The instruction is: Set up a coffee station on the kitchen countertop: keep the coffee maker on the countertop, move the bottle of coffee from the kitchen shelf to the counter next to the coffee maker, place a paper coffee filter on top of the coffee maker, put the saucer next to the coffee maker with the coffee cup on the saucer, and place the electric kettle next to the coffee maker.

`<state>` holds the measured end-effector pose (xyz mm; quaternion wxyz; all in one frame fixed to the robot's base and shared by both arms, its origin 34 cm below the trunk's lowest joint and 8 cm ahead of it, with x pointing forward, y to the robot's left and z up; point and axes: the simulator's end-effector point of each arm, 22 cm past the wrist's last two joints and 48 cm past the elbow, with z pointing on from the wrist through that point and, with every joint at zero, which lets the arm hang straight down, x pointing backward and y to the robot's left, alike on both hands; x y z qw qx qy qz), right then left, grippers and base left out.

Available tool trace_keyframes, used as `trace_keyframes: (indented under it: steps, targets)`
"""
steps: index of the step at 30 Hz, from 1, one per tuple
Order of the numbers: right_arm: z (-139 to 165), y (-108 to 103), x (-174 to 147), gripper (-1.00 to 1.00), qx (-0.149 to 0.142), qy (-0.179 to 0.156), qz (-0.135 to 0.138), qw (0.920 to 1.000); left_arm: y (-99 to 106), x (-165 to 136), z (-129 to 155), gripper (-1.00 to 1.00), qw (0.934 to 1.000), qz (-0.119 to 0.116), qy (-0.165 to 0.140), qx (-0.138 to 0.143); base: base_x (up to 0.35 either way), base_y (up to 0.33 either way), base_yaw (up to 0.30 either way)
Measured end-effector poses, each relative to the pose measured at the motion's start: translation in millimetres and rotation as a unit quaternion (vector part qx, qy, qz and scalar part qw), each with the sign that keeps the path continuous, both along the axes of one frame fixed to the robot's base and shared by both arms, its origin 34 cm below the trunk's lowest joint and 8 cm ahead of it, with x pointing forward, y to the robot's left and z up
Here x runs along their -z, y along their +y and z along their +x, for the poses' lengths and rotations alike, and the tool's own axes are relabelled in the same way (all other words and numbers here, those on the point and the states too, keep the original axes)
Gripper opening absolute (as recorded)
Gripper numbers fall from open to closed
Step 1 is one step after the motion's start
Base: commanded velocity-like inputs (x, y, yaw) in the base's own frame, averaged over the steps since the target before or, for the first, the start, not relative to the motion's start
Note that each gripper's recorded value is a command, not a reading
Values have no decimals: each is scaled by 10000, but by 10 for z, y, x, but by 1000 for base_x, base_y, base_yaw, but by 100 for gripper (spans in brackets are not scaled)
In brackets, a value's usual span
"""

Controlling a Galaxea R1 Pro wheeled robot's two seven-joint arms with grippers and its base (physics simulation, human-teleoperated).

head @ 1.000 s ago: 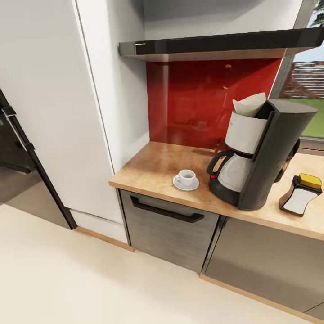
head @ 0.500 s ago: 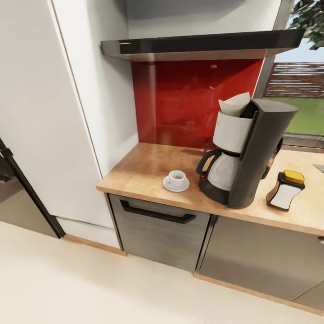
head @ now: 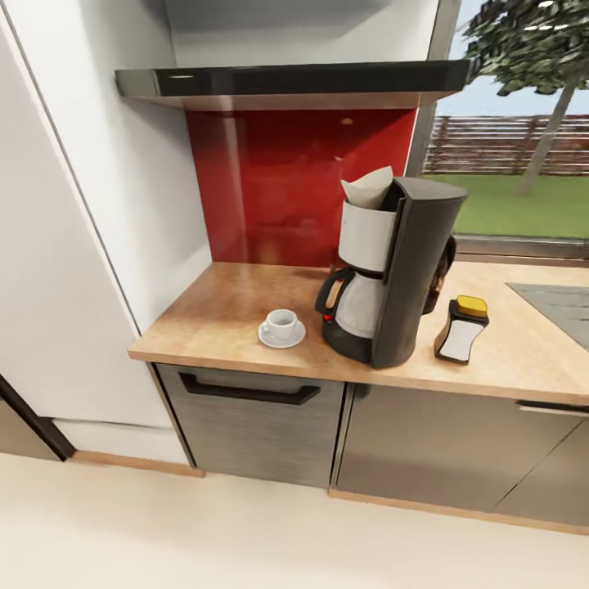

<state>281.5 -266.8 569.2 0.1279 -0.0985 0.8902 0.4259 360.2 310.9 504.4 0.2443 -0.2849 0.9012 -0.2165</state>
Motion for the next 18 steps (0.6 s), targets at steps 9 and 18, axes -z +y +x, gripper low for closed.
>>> trace_keyframes:
  steps: [9,18]
  targets:
    - [1,2,8,100,5,-1,-17,10000,1,1,0,100,10000,2,2,-1,0,0,-283]
    - [-26,-404,367,100,386,144,-1109,9930,2,3,-6,100,10000,5,9,-4,0,0,-80]
